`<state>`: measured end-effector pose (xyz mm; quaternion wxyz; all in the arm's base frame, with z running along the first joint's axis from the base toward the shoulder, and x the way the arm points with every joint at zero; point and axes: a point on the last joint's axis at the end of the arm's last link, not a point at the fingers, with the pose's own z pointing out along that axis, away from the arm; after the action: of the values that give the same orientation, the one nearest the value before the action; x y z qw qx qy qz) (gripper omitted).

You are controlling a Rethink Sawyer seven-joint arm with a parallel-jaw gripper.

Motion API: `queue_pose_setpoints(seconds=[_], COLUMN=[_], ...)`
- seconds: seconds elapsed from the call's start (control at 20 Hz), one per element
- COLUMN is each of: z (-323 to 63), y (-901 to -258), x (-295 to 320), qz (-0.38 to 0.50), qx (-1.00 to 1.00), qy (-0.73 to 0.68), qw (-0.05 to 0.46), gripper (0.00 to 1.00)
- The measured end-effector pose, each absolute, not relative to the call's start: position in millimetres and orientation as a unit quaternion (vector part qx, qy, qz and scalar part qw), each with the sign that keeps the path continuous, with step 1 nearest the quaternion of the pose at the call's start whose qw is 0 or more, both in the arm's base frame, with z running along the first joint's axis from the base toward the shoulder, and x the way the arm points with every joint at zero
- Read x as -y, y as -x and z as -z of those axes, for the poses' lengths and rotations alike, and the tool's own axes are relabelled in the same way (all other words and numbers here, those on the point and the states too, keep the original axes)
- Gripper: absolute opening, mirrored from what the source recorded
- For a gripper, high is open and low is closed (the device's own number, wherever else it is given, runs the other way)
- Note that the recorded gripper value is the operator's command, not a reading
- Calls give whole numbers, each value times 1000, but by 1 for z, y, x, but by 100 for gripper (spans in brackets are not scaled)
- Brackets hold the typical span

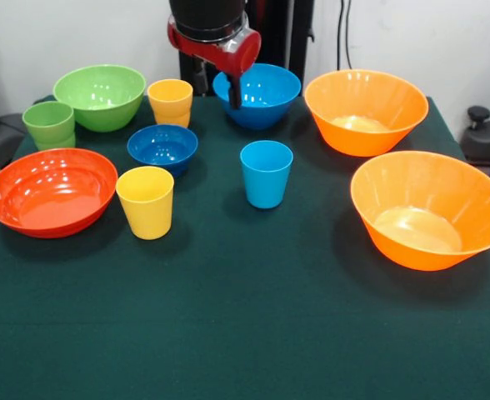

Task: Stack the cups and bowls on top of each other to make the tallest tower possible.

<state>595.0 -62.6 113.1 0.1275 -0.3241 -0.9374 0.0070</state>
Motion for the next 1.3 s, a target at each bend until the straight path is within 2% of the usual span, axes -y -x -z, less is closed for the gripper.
queue_pose_setpoints(seconds=[1.3], z=[-58], y=[-579], x=[60], qz=[-19], qx=[946], qy=[301], qw=[121], gripper=[100])
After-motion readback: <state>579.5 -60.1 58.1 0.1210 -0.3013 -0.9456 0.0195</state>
